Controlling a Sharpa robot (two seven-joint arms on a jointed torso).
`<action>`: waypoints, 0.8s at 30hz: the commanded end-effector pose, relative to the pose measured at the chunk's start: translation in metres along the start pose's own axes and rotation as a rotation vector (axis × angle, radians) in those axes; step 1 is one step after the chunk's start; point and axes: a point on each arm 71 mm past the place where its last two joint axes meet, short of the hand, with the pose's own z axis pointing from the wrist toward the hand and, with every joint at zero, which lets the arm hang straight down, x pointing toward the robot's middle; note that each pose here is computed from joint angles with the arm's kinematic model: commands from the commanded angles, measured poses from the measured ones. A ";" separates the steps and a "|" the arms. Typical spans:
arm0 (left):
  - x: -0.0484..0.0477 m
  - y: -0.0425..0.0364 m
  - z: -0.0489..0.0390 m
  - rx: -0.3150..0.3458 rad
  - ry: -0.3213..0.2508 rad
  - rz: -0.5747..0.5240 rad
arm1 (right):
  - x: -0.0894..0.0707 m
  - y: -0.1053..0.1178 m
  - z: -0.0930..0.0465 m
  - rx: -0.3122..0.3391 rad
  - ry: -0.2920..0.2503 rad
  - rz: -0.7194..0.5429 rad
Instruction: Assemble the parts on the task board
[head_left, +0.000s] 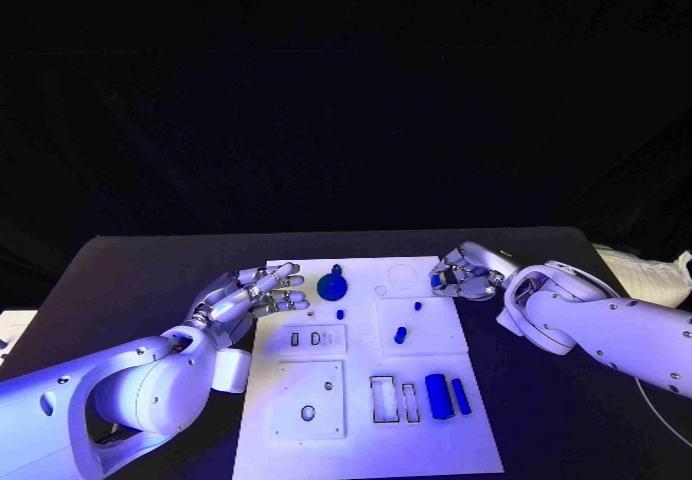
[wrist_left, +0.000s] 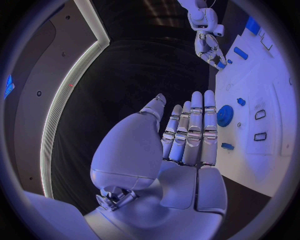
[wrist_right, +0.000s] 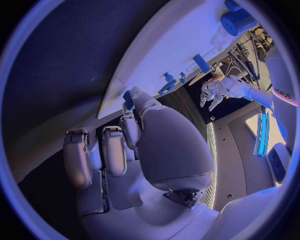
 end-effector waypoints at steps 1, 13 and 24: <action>0.0008 -0.0008 0.0003 0.008 0.020 -0.003 | -0.001 0.009 0.000 0.000 -0.020 0.043; -0.0098 -0.0007 0.0045 0.016 -0.006 0.007 | 0.017 0.088 0.007 -0.044 0.024 0.101; -0.0165 -0.0008 0.0068 0.021 -0.020 0.013 | 0.061 0.152 0.013 -0.146 0.117 -0.001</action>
